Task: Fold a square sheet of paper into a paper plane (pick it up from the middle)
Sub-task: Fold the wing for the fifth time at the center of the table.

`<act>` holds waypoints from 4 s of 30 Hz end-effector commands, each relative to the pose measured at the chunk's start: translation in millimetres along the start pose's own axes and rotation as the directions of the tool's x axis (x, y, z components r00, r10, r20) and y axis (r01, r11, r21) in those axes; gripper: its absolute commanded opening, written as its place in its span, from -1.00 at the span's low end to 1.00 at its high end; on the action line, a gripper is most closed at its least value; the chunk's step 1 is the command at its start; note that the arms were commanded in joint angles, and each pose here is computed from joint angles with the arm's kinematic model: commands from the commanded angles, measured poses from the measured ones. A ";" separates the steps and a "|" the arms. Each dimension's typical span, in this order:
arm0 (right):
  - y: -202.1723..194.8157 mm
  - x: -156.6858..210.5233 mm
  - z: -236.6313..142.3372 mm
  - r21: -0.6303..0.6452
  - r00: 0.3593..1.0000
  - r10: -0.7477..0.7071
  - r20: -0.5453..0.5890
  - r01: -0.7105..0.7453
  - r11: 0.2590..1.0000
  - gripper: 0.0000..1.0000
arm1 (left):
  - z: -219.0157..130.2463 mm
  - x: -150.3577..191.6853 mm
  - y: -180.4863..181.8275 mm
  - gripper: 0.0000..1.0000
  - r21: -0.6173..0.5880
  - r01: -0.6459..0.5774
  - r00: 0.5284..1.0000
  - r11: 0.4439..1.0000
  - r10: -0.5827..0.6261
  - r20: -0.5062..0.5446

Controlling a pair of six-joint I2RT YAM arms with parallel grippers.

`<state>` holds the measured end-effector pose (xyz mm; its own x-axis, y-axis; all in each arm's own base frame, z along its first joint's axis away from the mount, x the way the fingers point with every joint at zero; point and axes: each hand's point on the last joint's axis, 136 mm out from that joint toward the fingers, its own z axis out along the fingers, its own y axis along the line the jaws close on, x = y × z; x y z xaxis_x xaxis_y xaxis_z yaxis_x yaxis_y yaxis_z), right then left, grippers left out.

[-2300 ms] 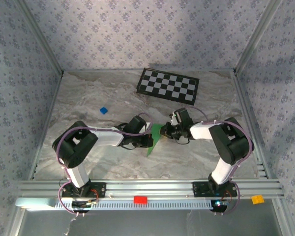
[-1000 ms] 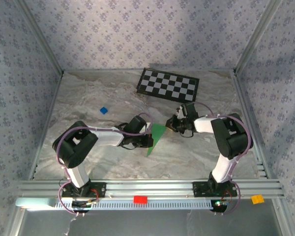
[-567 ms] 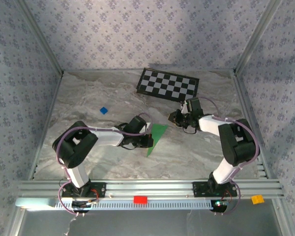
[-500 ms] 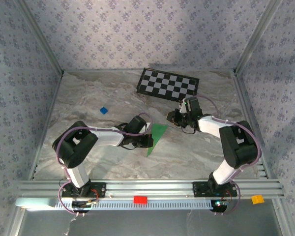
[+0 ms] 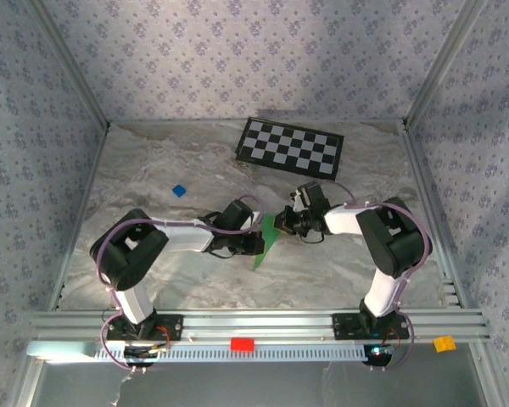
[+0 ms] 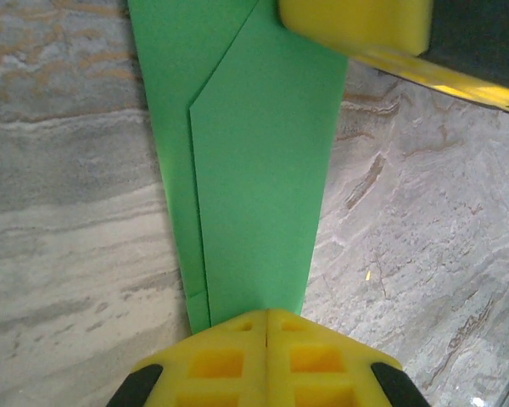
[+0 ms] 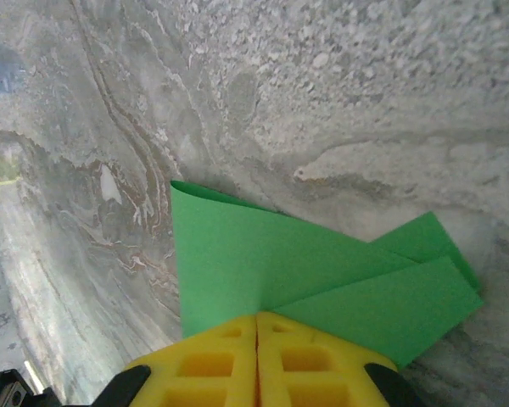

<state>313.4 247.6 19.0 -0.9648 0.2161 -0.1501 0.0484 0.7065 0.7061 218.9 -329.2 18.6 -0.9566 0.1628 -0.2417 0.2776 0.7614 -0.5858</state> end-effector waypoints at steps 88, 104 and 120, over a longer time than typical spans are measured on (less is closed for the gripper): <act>-61.1 33.6 4.1 0.180 0.996 0.063 -0.065 -0.051 0.982 -0.88 | -34.3 71.2 6.9 -0.88 -0.078 0.004 0.990 0.997 -0.015 -0.143; -57.9 35.7 7.2 0.173 0.995 0.068 -0.070 -0.055 0.983 -0.87 | -17.6 -32.8 -25.8 -0.89 -0.018 0.045 0.998 0.999 -0.045 0.033; -59.1 36.9 8.7 0.180 0.994 0.076 -0.072 -0.062 0.982 -0.87 | 5.7 -46.2 -43.2 -0.87 0.055 0.043 0.999 0.998 -0.044 0.019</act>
<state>312.1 250.5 18.9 -0.9642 0.1996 -0.1745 0.0120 0.6904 0.7233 253.0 -361.6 51.3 -0.9647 0.0987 -0.2440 0.2320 0.7566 -0.6113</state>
